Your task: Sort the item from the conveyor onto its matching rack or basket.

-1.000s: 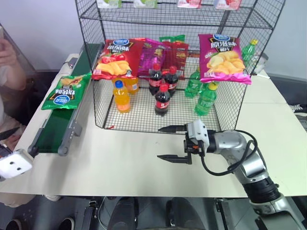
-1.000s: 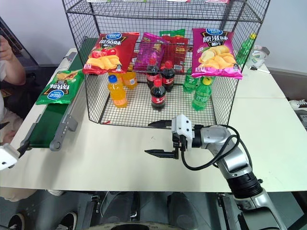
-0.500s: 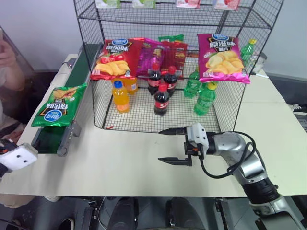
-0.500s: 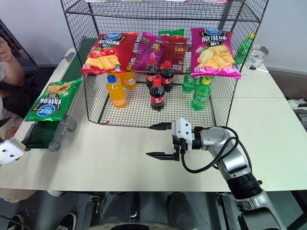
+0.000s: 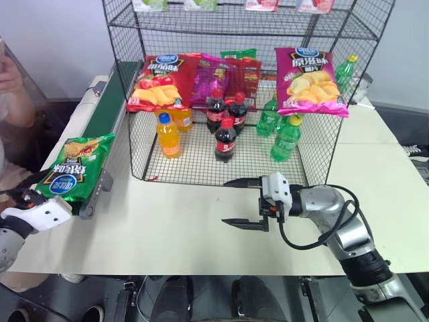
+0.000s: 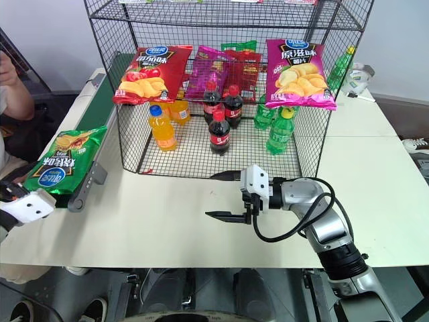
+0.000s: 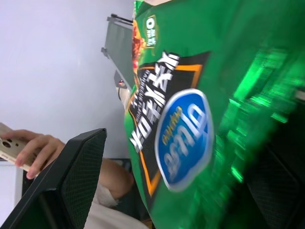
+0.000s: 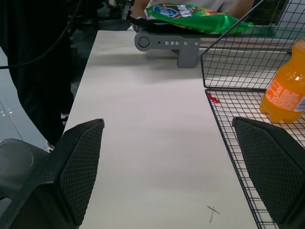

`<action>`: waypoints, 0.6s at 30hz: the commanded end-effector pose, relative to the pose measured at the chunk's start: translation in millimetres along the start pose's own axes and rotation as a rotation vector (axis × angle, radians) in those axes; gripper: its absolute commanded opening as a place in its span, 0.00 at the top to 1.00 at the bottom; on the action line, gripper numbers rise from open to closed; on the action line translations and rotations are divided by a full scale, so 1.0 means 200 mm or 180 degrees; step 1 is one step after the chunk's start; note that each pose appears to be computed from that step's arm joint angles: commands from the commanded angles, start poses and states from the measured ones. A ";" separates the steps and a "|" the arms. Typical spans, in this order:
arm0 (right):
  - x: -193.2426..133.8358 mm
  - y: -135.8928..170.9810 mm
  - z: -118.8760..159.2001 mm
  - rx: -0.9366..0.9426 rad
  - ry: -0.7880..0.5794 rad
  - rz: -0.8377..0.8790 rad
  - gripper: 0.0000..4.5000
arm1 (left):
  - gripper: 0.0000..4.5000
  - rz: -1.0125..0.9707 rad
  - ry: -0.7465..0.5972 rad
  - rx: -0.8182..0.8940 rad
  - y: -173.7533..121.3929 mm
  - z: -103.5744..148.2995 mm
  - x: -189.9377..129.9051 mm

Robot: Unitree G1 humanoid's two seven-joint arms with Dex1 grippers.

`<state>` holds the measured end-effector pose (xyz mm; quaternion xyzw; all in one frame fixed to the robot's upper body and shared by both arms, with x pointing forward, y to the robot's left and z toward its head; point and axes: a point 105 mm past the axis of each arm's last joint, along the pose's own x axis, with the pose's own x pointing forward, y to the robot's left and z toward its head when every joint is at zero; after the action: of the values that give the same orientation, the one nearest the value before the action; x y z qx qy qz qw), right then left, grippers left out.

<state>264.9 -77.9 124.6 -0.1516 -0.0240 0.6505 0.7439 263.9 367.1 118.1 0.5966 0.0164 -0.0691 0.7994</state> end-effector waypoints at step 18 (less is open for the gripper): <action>0.00 -0.03 0.07 -0.0256 -0.0054 -0.0133 0.00 | 0.98 -0.0082 -0.0146 -0.0124 0.00 0.04 0.06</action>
<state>268.6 -78.0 126.1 -0.1636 -0.0336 0.6356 0.7537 272.9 356.1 106.5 0.5777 0.0240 -0.1044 0.8092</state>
